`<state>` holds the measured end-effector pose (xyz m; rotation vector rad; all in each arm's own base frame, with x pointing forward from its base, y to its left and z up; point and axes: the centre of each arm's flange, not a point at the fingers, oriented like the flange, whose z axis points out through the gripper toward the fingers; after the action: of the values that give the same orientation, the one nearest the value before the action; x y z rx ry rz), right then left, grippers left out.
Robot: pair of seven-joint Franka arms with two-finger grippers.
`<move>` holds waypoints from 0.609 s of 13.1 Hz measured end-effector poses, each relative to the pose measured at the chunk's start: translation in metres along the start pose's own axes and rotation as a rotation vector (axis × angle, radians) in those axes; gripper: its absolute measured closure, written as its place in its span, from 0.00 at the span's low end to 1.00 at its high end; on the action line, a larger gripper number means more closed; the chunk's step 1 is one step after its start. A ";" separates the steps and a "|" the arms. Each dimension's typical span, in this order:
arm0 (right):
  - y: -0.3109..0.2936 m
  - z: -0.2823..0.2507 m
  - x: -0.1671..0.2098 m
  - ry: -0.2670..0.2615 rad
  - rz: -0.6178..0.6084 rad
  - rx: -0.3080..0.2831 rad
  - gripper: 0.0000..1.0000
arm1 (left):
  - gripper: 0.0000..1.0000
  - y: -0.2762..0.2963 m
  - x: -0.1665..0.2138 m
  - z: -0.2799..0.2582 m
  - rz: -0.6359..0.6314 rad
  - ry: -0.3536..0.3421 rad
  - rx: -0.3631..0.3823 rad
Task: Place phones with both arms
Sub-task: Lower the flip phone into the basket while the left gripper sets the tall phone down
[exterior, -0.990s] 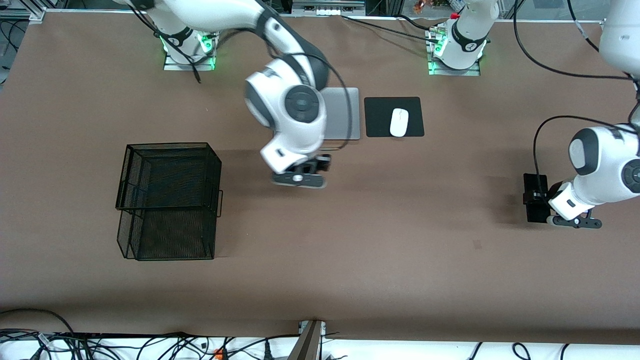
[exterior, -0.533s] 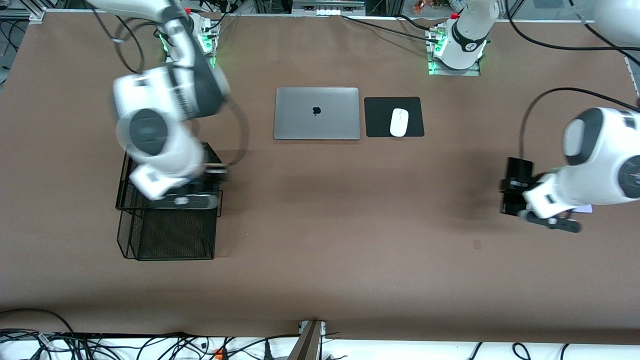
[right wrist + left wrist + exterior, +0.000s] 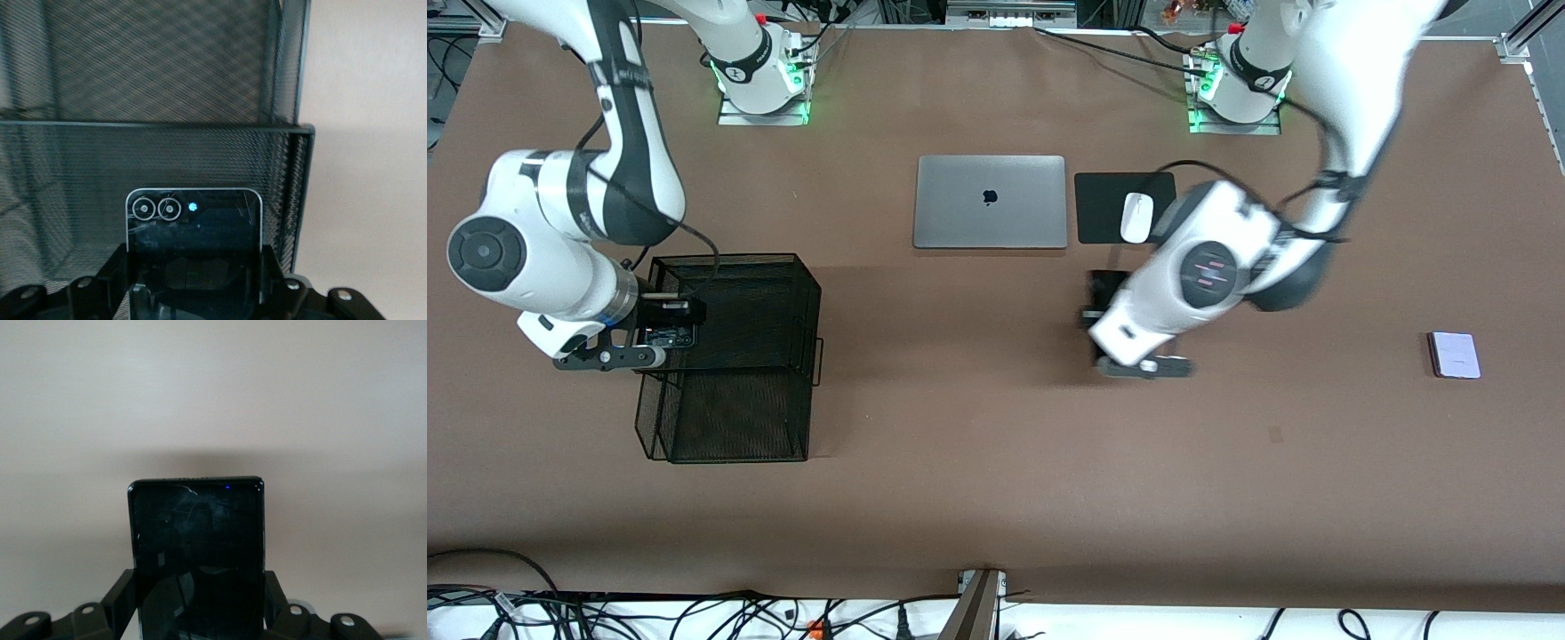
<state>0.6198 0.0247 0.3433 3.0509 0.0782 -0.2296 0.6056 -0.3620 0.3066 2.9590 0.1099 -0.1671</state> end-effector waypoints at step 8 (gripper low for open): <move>0.015 0.000 0.017 0.019 0.053 0.041 0.00 | 0.22 0.094 -0.060 0.124 -0.123 0.019 -0.095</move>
<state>0.6371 0.0106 0.3421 3.0918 -0.0058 -0.2016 0.5408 -0.4808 0.2080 2.8607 0.2937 -0.1462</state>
